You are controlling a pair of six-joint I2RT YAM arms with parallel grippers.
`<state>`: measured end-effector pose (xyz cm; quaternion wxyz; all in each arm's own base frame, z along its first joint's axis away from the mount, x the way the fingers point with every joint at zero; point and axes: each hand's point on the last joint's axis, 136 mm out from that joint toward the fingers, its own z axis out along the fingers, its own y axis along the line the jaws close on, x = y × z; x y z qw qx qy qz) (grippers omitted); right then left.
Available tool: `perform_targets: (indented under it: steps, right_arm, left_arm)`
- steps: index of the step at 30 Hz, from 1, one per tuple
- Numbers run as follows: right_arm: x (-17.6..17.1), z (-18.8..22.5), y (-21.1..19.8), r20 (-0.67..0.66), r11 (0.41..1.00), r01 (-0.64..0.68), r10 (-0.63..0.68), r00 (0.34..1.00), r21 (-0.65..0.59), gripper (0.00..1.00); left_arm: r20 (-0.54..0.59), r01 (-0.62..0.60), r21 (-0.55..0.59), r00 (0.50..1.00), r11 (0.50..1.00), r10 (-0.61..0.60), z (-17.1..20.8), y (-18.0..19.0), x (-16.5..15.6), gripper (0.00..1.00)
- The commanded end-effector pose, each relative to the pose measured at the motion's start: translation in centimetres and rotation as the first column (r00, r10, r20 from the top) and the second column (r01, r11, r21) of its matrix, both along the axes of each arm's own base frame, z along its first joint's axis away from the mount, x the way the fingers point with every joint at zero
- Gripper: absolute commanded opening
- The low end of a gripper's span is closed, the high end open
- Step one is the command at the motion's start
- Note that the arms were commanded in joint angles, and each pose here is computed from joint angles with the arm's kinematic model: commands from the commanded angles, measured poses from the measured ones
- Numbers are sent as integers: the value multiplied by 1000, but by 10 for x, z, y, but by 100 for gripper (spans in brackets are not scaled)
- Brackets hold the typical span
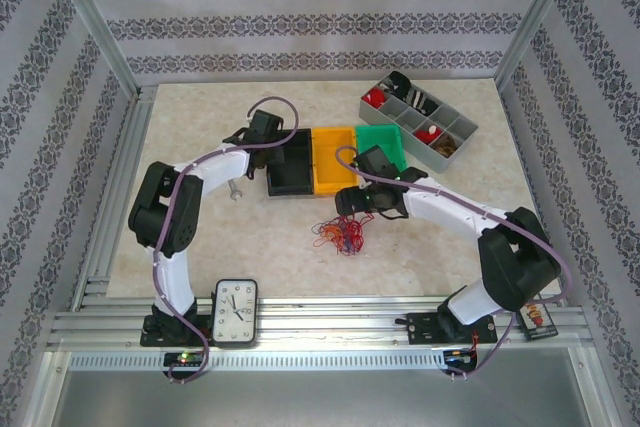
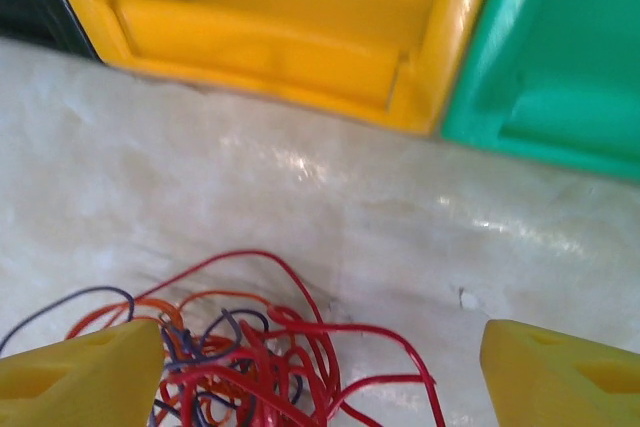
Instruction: Untangle the cables
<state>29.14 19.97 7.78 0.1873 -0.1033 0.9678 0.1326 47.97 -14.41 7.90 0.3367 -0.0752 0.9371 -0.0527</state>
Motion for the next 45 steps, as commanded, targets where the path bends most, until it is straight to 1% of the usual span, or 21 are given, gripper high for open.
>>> perform_targets:
  steps: [1, 2, 3, 4, 6, 8, 10, 12, 15, 16, 17, 19, 20, 22, 24, 27, 31, 34, 38, 41, 45]
  right_arm:
    - [-13, -10, -5, -70, 1000, 11, -9, 998, 26, 80]
    - [-13, -11, -6, -76, 999, 14, -11, 997, 29, 79]
    - [-13, -12, -7, -80, 999, 16, -14, 997, 32, 77]
    - [-14, -12, -8, -84, 999, 17, -14, 996, 37, 74]
    - [-14, -13, -9, -93, 999, 22, -17, 995, 46, 69]
    - [-15, -14, -10, -103, 998, 25, -19, 995, 59, 62]
    - [-17, -13, -10, -111, 997, 24, -16, 994, 68, 56]
    - [-19, -12, -10, -119, 996, 22, -12, 993, 83, 52]
    - [-22, -9, -10, -129, 994, 22, -8, 992, 110, 47]
    - [-23, -9, -11, -135, 993, 26, -10, 991, 118, 47]
    - [-25, -8, -11, -141, 992, 28, -10, 990, 127, 46]
    - [-28, -6, -10, -149, 989, 26, -5, 989, 143, 46]
    - [-29, -5, -10, -153, 989, 26, -4, 988, 145, 46]
    - [-31, -3, -11, -157, 989, 29, -6, 988, 144, 46]
    - [-34, -3, -13, -166, 989, 34, -10, 986, 142, 46]
    - [-38, -5, -15, -179, 989, 50, -24, 984, 142, 46]
    - [-43, -7, -19, -185, 988, 68, -42, 982, 139, 43]
    - [-44, -10, -21, -188, 988, 74, -48, 981, 133, 33]
    - [-42, -14, -24, -205, 986, 91, -61, 977, 139, 12]
    - [-38, -17, -28, -214, 983, 116, -83, 973, 144, 1]
    - [-31, -20, -37, -216, 974, 167, -132, 968, 155, 0]
  left_arm:
    - [78, 6, -11, 997, 1000, -5, 32, 7, 18, 38]
    - [102, 16, -16, 995, 1000, -14, 42, 6, 19, 51]
    - [122, 24, -22, 992, 999, -21, 52, 5, 18, 57]
    - [146, 35, -32, 989, 999, -30, 63, 4, 15, 60]
    - [194, 80, -65, 979, 995, -67, 80, -2, 5, 60]
    - [233, 173, -124, 962, 977, -140, 94, -17, -13, 60]
    - [237, 312, -183, 934, 932, -267, 95, -43, -39, 60]
    - [207, 451, -218, 888, 865, -411, 89, -72, -72, 60]
    - [110, 641, -260, 762, 722, -638, 67, -117, -133, 61]
    - [69, 689, -265, 711, 674, -700, 59, -128, -153, 64]
    - [35, 731, -267, 658, 628, -752, 51, -137, -171, 67]
    - [-18, 787, -279, 569, 550, -822, 41, -152, -199, 71]
    - [-45, 807, -285, 528, 518, -848, 36, -158, -211, 74]
    - [-89, 829, -295, 472, 476, -877, 28, -167, -226, 75]
    - [-111, 842, -296, 439, 451, -892, 21, -174, -232, 75]
    - [-131, 852, -287, 417, 437, -899, 12, -180, -234, 76]
    - [-147, 851, -265, 428, 453, -892, -5, -184, -227, 74]
    - [-154, 848, -260, 436, 462, -887, -15, -187, -221, 71]
    - [-150, 846, -247, 447, 472, -882, -23, -191, -213, 69]
    - [-145, 846, -231, 458, 480, -877, -26, -193, -207, 68]
    - [-136, 842, -231, 468, 488, -873, -29, -196, -203, 67]
